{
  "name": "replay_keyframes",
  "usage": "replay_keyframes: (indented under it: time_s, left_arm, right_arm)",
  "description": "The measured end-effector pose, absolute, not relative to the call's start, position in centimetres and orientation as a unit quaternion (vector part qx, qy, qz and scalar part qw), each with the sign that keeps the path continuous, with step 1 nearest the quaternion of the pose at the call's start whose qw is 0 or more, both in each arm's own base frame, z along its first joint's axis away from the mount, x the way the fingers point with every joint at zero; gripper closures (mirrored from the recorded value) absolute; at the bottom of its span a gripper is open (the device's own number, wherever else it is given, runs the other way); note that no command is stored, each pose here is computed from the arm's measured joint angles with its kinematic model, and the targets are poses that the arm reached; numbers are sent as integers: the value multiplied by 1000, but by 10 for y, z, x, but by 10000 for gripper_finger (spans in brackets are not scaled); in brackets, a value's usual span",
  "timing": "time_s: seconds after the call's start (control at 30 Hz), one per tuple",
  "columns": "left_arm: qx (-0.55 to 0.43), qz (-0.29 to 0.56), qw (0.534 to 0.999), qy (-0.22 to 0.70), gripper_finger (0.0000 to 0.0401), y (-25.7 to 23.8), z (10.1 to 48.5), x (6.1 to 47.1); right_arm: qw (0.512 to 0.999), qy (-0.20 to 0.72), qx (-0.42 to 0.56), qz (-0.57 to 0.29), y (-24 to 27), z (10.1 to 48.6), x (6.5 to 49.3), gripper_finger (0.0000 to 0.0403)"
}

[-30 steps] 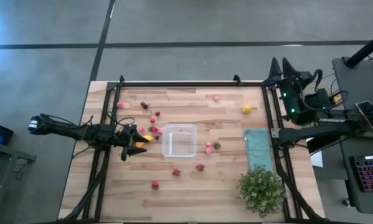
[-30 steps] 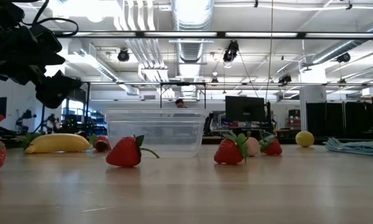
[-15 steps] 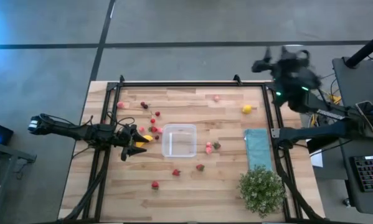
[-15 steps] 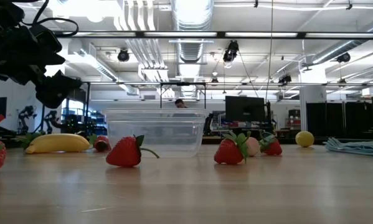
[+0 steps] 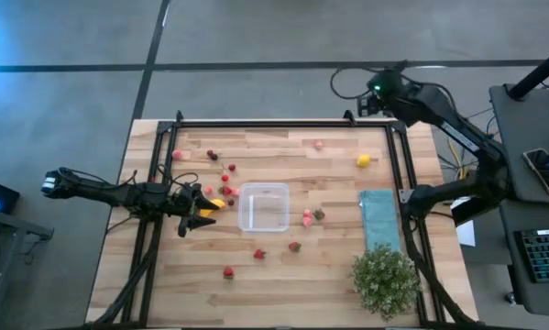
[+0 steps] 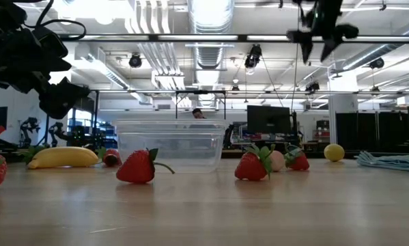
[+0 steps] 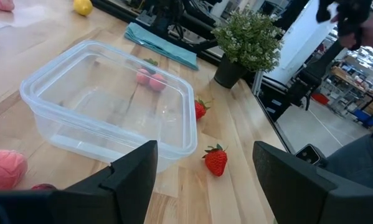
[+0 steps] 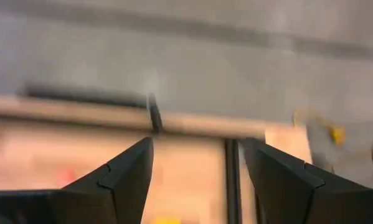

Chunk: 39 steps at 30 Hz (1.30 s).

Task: Pick and placing Produce into tupperware
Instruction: Put the lemon into the transparent bin

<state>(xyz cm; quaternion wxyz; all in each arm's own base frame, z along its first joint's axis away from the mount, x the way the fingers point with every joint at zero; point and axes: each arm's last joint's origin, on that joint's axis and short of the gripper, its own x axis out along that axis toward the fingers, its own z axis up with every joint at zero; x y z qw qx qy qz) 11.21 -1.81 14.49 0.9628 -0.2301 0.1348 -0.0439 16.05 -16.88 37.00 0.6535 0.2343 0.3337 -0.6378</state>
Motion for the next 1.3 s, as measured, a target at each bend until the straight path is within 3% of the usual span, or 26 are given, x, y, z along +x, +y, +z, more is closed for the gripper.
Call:
replay_keyframes:
  time_s: [0.17,0.43,0.77,1.03,1.3]
  left_arm:
    - [-230,-44,963,135,152,-18,145,112]
    - [-230,-44,963,135,152,-18,145,112]
    - [-230,-44,963,135,152,-18,145,112]
    - [-230,-44,963,134,152,-18,145,112]
    - [-230,-44,963,135,152,-18,145,112]
  right_arm:
    - [604,432,304,-597,-184,333,164,156]
    - [515,557,311,-572,-194,279,171,161]
    - [471,630,323,-526,-183,237,168,161]
    - [474,628,322,-526,-182,223,167,156]
    - [508,604,316,-526,-189,228,174,157]
